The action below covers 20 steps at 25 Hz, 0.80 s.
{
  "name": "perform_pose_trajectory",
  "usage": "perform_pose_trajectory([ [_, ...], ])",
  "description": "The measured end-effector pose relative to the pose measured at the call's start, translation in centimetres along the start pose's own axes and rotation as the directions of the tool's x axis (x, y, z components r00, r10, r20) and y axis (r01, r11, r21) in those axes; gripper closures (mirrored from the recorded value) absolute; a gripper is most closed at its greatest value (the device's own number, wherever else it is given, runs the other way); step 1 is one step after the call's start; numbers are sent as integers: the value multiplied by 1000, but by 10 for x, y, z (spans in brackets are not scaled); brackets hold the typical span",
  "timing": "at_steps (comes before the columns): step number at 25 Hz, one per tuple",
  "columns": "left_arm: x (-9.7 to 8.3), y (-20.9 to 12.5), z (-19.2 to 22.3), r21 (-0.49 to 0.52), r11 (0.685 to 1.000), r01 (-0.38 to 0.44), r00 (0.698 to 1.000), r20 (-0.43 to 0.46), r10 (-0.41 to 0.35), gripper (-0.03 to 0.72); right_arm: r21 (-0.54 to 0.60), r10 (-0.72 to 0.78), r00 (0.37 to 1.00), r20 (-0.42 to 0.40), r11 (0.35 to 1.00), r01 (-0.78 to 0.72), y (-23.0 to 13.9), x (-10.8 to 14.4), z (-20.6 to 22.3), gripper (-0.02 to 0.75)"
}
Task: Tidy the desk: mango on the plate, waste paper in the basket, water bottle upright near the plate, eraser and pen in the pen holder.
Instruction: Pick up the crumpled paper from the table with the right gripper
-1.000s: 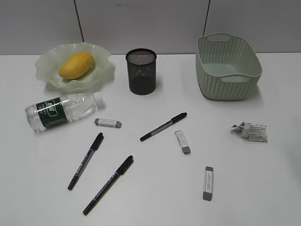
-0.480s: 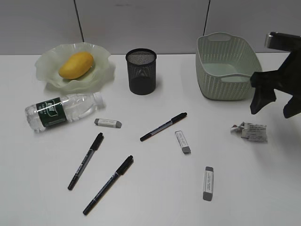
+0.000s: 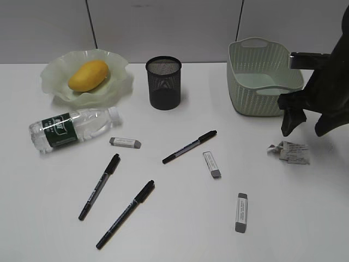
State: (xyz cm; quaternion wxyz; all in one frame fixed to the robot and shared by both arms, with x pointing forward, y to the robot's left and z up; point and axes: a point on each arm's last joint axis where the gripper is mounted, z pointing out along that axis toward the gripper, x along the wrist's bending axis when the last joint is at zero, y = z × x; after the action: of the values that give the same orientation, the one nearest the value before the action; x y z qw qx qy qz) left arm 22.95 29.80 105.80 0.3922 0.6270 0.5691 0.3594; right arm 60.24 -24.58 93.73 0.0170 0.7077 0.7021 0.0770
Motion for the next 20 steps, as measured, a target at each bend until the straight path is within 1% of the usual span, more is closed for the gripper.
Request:
perform_pose_trajectory([
  [3,0,0,0,0,1000,0,1000,0,0,190,-10,-102,995,-7,995,102,4,1,-3,142],
  [6,0,0,0,0,1000,0,1000,0,0,190,2,-206,977,-47,978,206,2,5,-4,143],
  [9,0,0,0,0,1000,0,1000,0,0,190,4,-320,941,-109,947,322,0,10,-4,144],
  [11,0,0,0,0,1000,0,1000,0,0,190,-1,-381,917,-121,924,383,-1,11,-4,144],
  [15,0,0,0,0,1000,0,1000,0,0,190,-7,-510,854,-107,859,512,-1,10,-4,144],
  [20,0,0,0,0,1000,0,1000,0,0,190,14,-627,778,-34,778,628,0,3,-2,157],
])
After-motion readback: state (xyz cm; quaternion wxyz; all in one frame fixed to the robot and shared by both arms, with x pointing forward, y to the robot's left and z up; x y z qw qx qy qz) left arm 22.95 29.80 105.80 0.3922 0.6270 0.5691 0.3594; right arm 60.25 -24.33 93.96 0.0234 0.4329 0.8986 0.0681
